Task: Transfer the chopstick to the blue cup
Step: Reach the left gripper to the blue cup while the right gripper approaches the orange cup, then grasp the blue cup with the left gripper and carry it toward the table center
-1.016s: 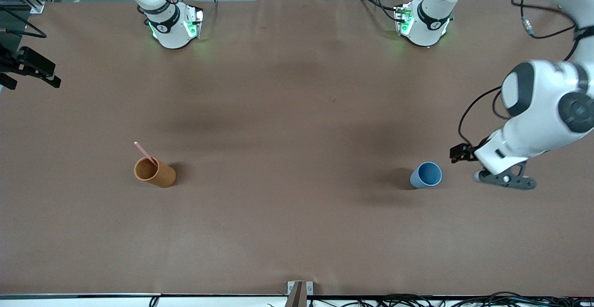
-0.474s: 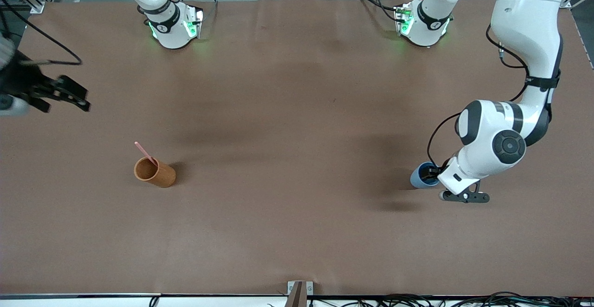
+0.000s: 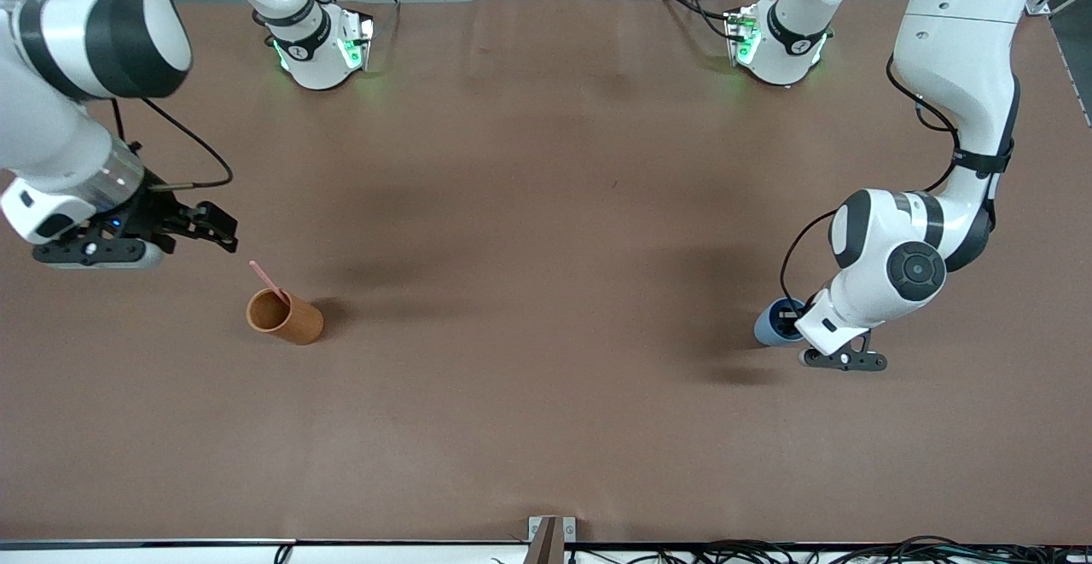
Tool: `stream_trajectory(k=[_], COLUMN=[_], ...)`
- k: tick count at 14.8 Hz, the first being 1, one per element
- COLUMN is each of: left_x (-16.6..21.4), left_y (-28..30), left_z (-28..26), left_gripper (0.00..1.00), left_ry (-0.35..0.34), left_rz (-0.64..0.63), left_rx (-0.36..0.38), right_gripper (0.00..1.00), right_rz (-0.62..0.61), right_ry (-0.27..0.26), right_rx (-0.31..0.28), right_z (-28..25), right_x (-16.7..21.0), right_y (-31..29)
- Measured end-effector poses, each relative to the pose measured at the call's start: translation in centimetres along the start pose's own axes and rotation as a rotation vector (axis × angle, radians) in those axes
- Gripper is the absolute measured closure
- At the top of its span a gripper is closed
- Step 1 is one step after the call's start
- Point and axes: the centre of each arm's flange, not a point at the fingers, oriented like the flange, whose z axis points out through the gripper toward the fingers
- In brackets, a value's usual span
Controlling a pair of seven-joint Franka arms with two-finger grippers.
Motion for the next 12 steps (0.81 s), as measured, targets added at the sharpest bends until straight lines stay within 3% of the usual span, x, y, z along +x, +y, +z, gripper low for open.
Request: stream_trajectory(k=[3,6,7,10,12], left_x=[0.1,0.6,0.6,-1.4,-3.6], left_y=[0.0,2.1,4.0,14.2,21.1], left_z=[-0.4,-3.0,-4.4,-8.2,-9.5], left_gripper=[0.96,0.95,0.95,0.95,0.95], left_ry=[0.008,0.026,0.017,-0.027,-0.022], left_rz=[0.001,-0.036,-0.071,-0.192,-0.259], left_rx=[0.001,-0.013,-0.026,-0.059,-0.05], right_gripper=[0.11,0.19,0.26,0.29,0.29], right_rz=[-0.002,-0.001,-0.001,-0.006,-0.012], right_ry=[-0.002,-0.02,-0.029,-0.037,-0.038], right_rx=[-0.007,-0.01,-0.011,-0.012,-0.012], right_z=[3.3,5.4,6.1,8.1,9.1], right_x=[-0.4,-0.4,-0.3,-0.1,-0.2], right_y=[0.2,0.3,0.2,0.0,-0.7])
